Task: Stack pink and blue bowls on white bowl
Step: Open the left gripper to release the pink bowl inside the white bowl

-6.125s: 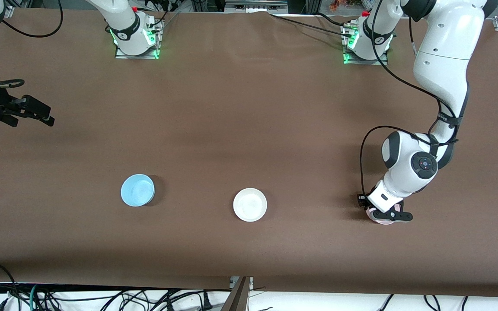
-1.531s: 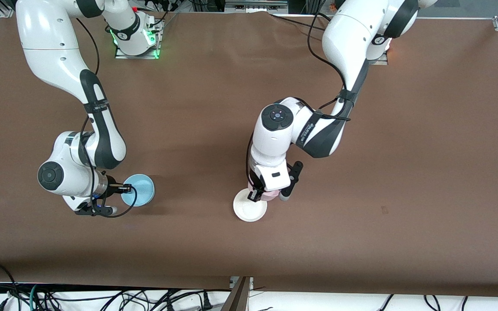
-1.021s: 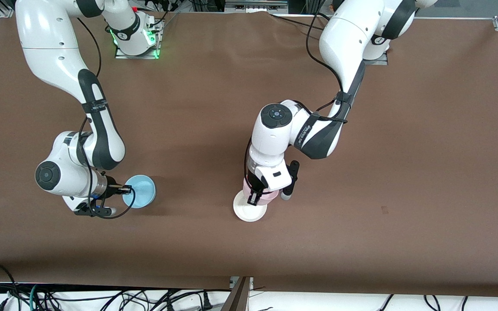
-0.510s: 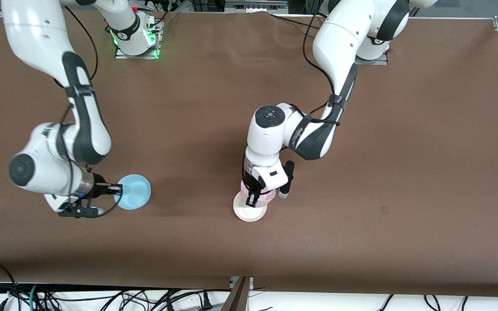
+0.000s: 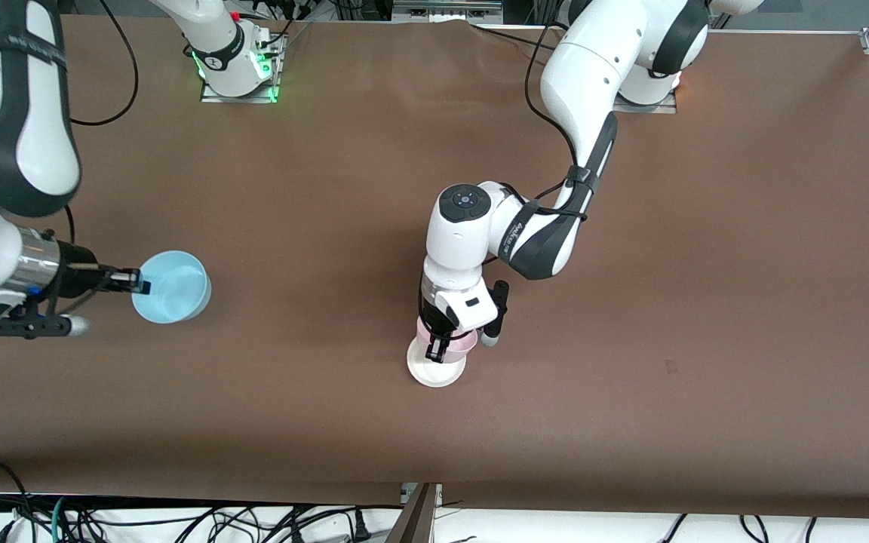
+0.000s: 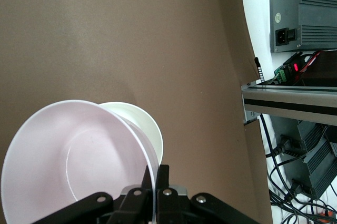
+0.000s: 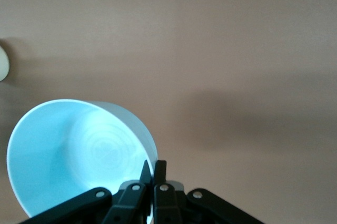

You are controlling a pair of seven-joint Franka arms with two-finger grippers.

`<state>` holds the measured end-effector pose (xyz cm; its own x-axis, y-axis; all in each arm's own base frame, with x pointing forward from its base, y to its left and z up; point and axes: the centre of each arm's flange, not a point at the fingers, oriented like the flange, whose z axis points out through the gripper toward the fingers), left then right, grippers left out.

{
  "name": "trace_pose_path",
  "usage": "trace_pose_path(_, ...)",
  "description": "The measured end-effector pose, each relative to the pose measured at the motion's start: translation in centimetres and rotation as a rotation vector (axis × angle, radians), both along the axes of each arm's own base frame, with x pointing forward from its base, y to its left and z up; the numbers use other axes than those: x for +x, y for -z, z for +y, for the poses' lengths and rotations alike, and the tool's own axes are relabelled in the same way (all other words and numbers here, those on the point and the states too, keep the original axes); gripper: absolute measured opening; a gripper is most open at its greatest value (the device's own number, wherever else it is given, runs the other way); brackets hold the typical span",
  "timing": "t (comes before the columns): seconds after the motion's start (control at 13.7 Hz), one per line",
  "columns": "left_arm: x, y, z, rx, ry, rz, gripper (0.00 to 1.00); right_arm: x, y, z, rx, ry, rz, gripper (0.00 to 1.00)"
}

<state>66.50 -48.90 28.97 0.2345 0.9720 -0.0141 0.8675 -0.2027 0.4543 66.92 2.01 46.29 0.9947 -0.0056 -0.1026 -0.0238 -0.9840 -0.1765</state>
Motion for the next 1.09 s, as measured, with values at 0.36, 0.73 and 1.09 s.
trace_pose_path(0.36, -0.1, 0.5, -0.4, 0.004, -0.008, -0.026, 0.04, 0.0, -0.6, 1.2, 0.001, -0.023, 0.007, 0.02)
trace_pose_path(0.73, -0.3, 0.5, -0.7, 0.005, -0.007, -0.034, 0.04, 0.1, -0.4, 1.6, 0.0, -0.029, 0.01, 0.02)
trace_pose_path(1.09, -0.2, 0.5, -0.7, 0.005, -0.007, -0.035, 0.04, 0.1, -0.4, 1.6, 0.0, -0.029, 0.009, 0.02)
